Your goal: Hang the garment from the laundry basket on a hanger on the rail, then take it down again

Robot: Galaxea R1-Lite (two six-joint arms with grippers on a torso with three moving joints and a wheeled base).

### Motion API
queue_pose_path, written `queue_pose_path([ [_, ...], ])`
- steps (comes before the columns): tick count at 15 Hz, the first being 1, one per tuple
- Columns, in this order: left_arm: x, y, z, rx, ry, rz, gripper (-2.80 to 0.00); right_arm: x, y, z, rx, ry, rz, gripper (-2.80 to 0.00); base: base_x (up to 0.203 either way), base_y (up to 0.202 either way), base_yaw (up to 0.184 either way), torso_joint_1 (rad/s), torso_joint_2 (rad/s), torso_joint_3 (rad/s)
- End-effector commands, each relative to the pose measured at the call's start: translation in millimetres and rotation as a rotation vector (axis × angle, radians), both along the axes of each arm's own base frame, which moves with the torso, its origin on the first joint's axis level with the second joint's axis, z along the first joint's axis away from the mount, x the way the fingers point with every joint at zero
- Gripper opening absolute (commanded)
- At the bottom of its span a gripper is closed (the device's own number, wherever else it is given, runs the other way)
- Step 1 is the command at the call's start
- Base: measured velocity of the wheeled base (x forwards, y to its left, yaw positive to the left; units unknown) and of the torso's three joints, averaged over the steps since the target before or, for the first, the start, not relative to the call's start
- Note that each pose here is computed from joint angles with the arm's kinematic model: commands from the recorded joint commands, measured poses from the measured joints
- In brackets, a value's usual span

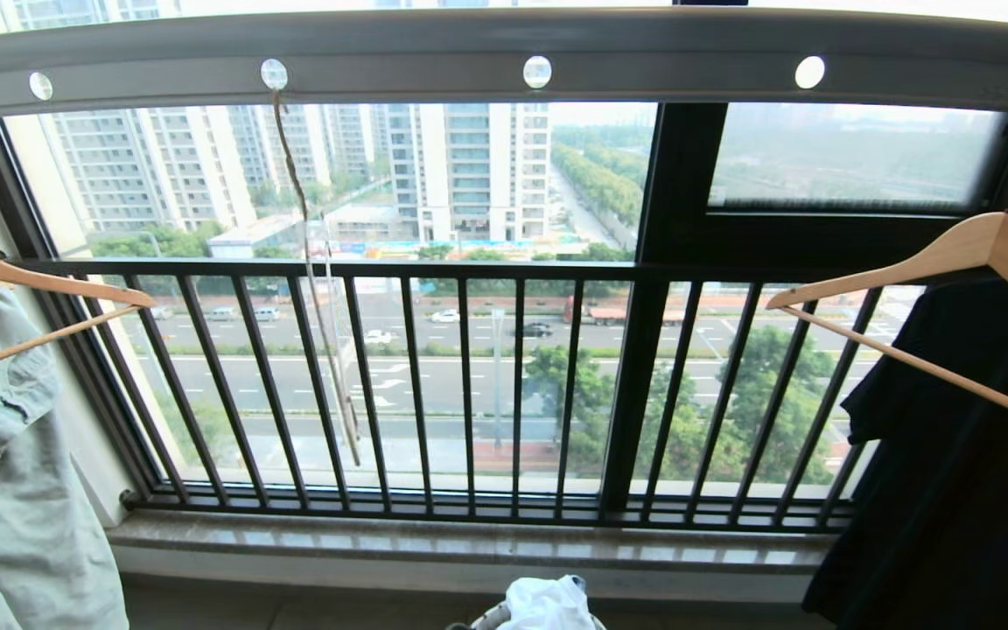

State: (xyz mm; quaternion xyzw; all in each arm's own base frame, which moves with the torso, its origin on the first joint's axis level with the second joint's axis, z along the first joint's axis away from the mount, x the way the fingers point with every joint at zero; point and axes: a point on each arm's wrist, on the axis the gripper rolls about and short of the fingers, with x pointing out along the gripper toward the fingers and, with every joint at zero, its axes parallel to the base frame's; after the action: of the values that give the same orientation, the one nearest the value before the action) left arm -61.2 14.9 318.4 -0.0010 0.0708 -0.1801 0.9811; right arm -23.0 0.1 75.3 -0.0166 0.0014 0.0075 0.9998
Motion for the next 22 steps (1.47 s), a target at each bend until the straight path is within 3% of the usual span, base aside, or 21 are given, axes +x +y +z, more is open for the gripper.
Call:
queue_pose_path([
  [1, -43.8, 12.4, -32.1, -0.051, -0.095, 0.003, 0.00, 0.0, 0.0, -0.1, -0.001, 0.000, 0.000, -2.80, 0.000, 0.000, 0.000, 0.000, 0.00, 0.000],
  [3, -55.7, 15.0, -51.8, -0.073, -0.109, 0.018, 0.00, 0.0, 0.0, -0.1, -0.001, 0.000, 0.000, -2.80, 0.000, 0.000, 0.000, 0.000, 0.00, 0.000],
  [6, -57.8, 13.2, -55.3, -0.114, -0.118, 0.219, 0.00, 0.0, 0.0, -0.1, -0.001, 0.000, 0.000, -2.80, 0.000, 0.000, 0.000, 0.000, 0.00, 0.000],
  [10, -54.9, 1.9, -46.4, -0.106, -0.137, 0.209, 0.00, 0.0, 0.0, -0.1, -0.001, 0.000, 0.000, -2.80, 0.000, 0.000, 0.000, 0.000, 0.00, 0.000],
  [11, -54.4, 1.0, -48.3, -0.104, -0.130, 0.215, -2.80, 0.0, 0.0, -0.1, -0.001, 0.000, 0.000, -2.80, 0.000, 0.000, 0.000, 0.000, 0.00, 0.000],
  [20, -58.1, -4.3, -54.5, -0.133, -0.124, 0.262, -2.80, 0.0, 0.0, -0.1, -0.001, 0.000, 0.000, -2.80, 0.000, 0.000, 0.000, 0.000, 0.00, 0.000],
  [22, -58.4, -4.3, -57.4, -0.129, -0.094, 0.263, -2.80, 0.0, 0.0, -0.1, -0.001, 0.000, 0.000, -2.80, 0.000, 0.000, 0.000, 0.000, 0.00, 0.000],
])
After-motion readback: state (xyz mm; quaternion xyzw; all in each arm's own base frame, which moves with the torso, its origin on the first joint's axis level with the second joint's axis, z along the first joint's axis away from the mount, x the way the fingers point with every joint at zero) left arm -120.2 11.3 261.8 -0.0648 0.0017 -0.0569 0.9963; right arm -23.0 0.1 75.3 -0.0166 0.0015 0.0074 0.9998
